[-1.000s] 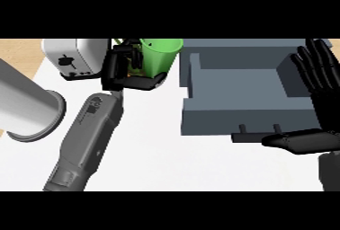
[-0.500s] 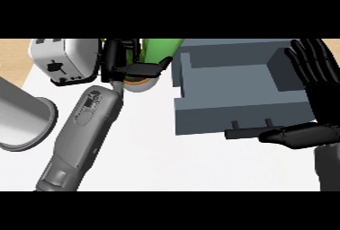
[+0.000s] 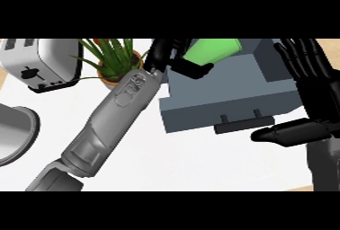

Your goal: Pick up the cup, place it into the drawer and close the drawer

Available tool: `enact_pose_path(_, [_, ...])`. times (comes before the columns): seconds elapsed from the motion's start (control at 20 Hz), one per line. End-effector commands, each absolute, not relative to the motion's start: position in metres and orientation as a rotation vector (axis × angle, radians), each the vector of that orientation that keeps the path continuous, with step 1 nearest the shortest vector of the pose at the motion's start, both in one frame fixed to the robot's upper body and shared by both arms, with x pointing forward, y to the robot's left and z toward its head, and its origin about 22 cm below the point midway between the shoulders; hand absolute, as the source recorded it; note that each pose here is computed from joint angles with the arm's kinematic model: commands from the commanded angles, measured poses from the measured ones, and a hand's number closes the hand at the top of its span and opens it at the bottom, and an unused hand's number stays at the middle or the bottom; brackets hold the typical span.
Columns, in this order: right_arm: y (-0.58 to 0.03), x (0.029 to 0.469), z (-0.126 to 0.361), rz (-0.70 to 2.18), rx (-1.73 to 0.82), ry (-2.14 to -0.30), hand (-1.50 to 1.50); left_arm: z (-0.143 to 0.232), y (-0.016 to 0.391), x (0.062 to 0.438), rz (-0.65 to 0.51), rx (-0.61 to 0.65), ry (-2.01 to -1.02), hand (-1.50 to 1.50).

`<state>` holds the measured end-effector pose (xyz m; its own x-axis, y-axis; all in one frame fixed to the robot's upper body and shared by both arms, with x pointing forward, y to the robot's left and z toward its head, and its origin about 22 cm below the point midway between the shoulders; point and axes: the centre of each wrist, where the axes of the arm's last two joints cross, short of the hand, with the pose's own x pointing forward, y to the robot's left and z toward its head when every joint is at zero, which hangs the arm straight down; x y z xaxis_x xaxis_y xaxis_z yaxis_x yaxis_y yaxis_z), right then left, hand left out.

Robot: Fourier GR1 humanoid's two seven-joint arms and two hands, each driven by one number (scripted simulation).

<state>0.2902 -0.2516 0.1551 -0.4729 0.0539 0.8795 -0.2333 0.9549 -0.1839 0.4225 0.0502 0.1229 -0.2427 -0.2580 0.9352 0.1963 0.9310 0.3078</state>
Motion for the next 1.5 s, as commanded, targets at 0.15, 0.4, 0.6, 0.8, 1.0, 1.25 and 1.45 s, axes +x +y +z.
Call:
enact_pose_path(0.15, [-0.248, 0.302, 0.166, 0.385, 0.184, -2.07, -1.5, 0.115, 0.038, 0.424, -0.425, -0.027, -1.737, -1.5])
enact_pose_path(0.4, [-0.212, 0.299, 0.162, 0.509, 0.463, -2.017, 1.5, 0.113, 0.041, 0.424, -0.296, -0.138, -1.792, -1.5])
enact_pose_path(0.6, [-0.202, 0.295, 0.156, 0.669, 0.646, -1.945, 1.5, 0.121, 0.041, 0.425, -0.185, -0.263, -1.869, -1.5])
enact_pose_path(0.8, [-0.21, 0.291, 0.147, 0.968, 0.558, -1.742, 1.5, 0.132, 0.04, 0.429, -0.082, -0.264, -1.914, -1.5])
enact_pose_path(1.0, [-0.215, 0.288, 0.146, 1.137, 0.396, -1.608, -1.5, 0.127, 0.04, 0.431, -0.055, -0.236, -1.925, -1.5])
enact_pose_path(1.25, [-0.215, 0.27, 0.136, 1.246, 0.076, -1.608, -1.5, 0.117, 0.047, 0.433, -0.007, -0.22, -1.905, -1.5])
enact_pose_path(1.45, [-0.207, 0.278, 0.087, 1.217, -0.009, -1.548, -1.5, 0.102, 0.053, 0.43, 0.033, -0.285, -1.92, -1.5])
